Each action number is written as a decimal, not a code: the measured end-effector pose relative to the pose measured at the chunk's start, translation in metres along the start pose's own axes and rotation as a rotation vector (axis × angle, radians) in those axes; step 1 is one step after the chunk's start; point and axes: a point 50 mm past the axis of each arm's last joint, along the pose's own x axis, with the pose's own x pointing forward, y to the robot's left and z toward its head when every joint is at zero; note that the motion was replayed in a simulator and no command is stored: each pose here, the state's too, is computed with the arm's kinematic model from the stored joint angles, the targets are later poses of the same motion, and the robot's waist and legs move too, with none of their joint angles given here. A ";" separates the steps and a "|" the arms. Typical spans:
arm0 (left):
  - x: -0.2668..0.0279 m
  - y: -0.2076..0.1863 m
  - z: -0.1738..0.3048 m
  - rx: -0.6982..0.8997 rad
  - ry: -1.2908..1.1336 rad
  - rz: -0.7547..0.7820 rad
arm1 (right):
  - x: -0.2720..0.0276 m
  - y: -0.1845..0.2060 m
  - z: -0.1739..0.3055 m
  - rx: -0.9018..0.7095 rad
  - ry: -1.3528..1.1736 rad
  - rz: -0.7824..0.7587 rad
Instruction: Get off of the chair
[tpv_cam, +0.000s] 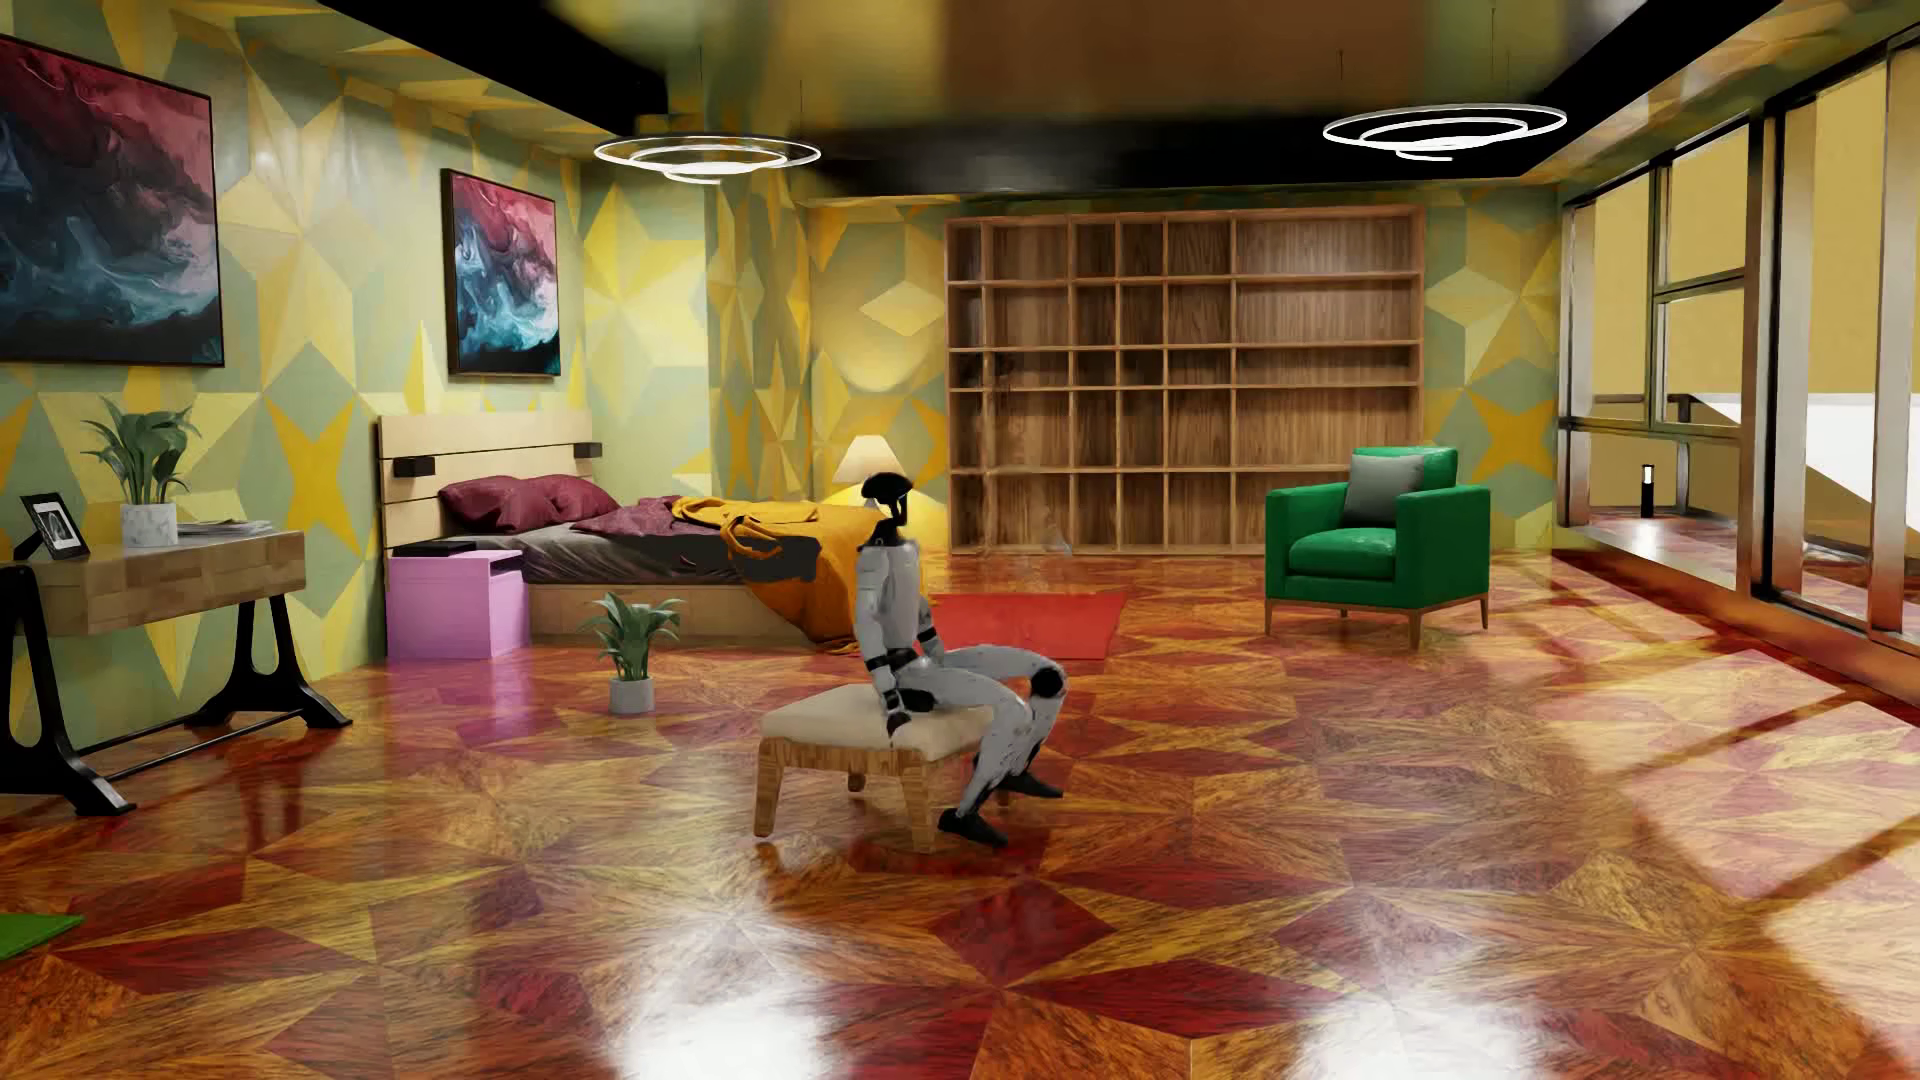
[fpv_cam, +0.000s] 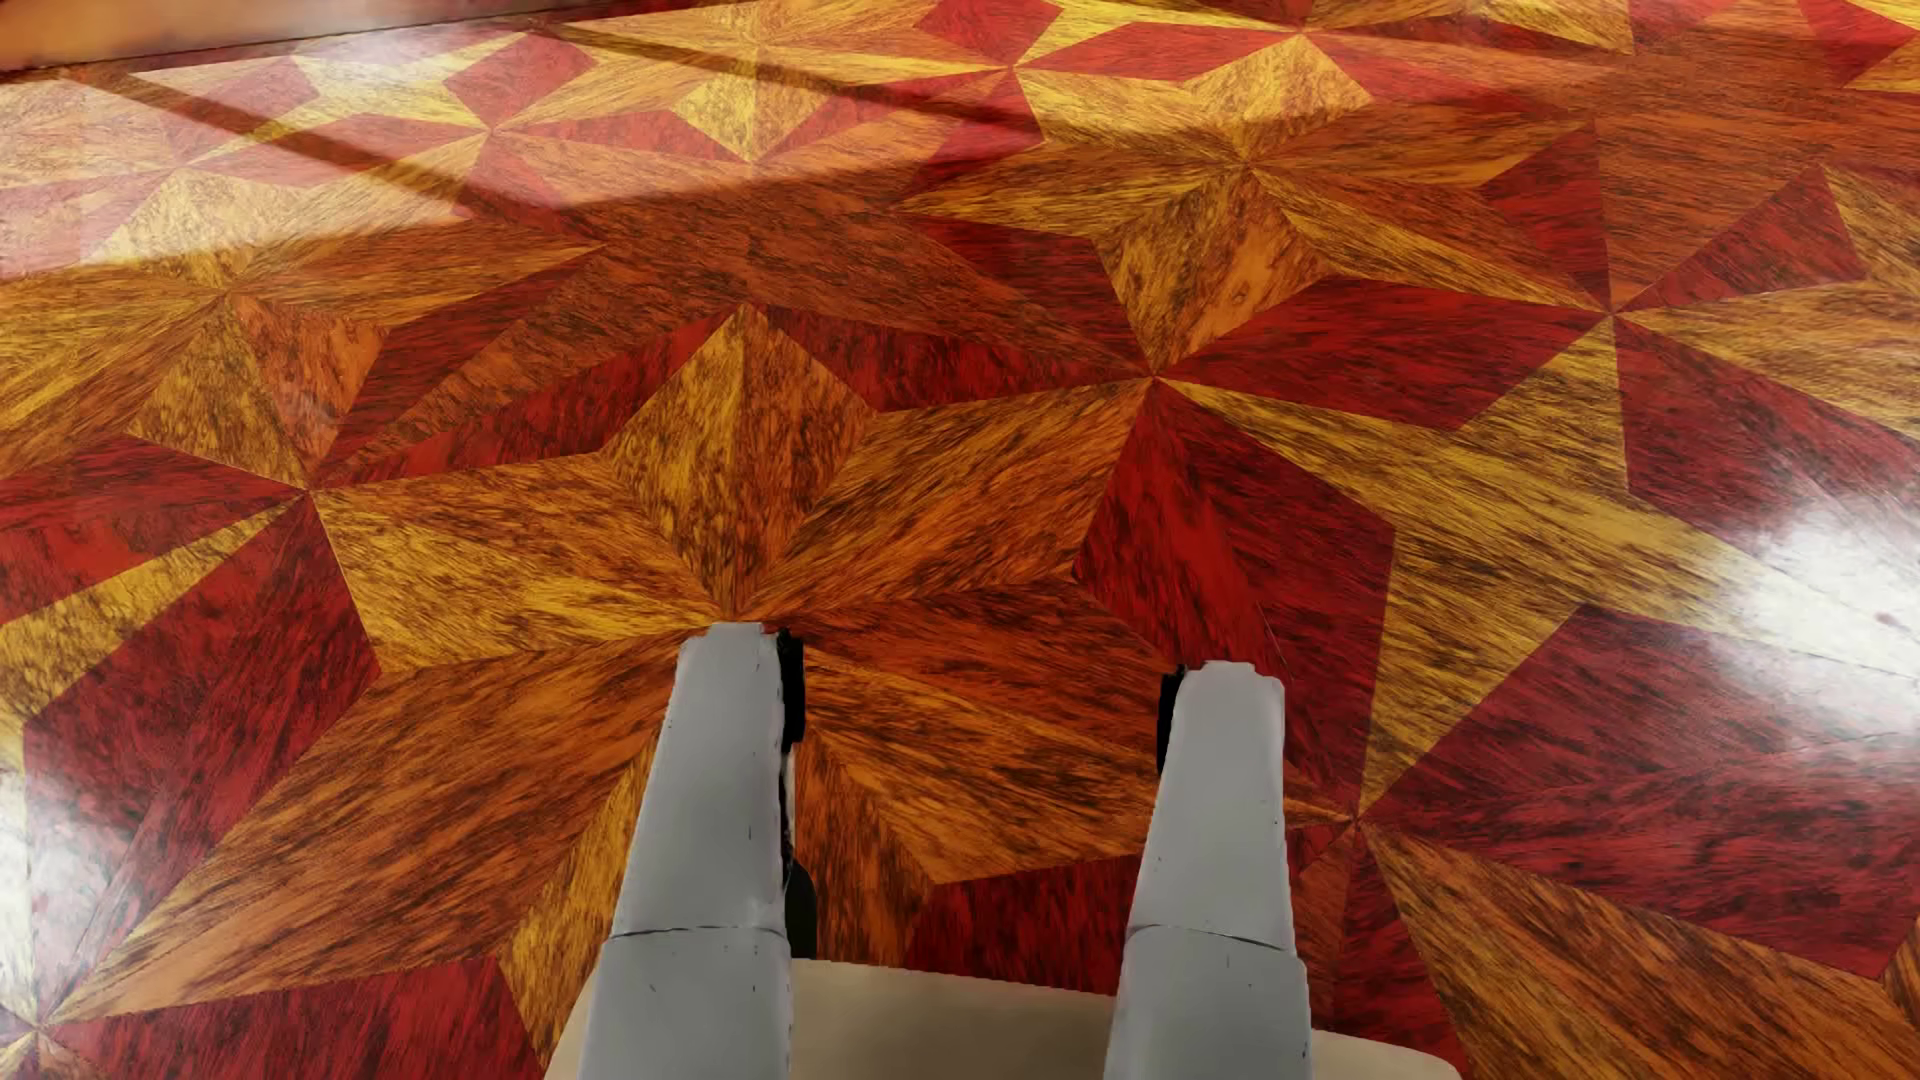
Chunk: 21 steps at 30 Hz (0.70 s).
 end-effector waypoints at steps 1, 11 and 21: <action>0.000 -0.005 -0.001 -0.004 -0.007 -0.018 | -0.001 0.002 0.000 0.024 -0.018 0.000; 0.003 0.003 0.046 0.082 -0.161 -0.001 | 0.000 -0.015 0.048 -0.093 -0.174 -0.050; 0.000 0.021 0.083 0.085 -0.281 0.064 | -0.005 -0.032 0.066 -0.076 -0.242 -0.107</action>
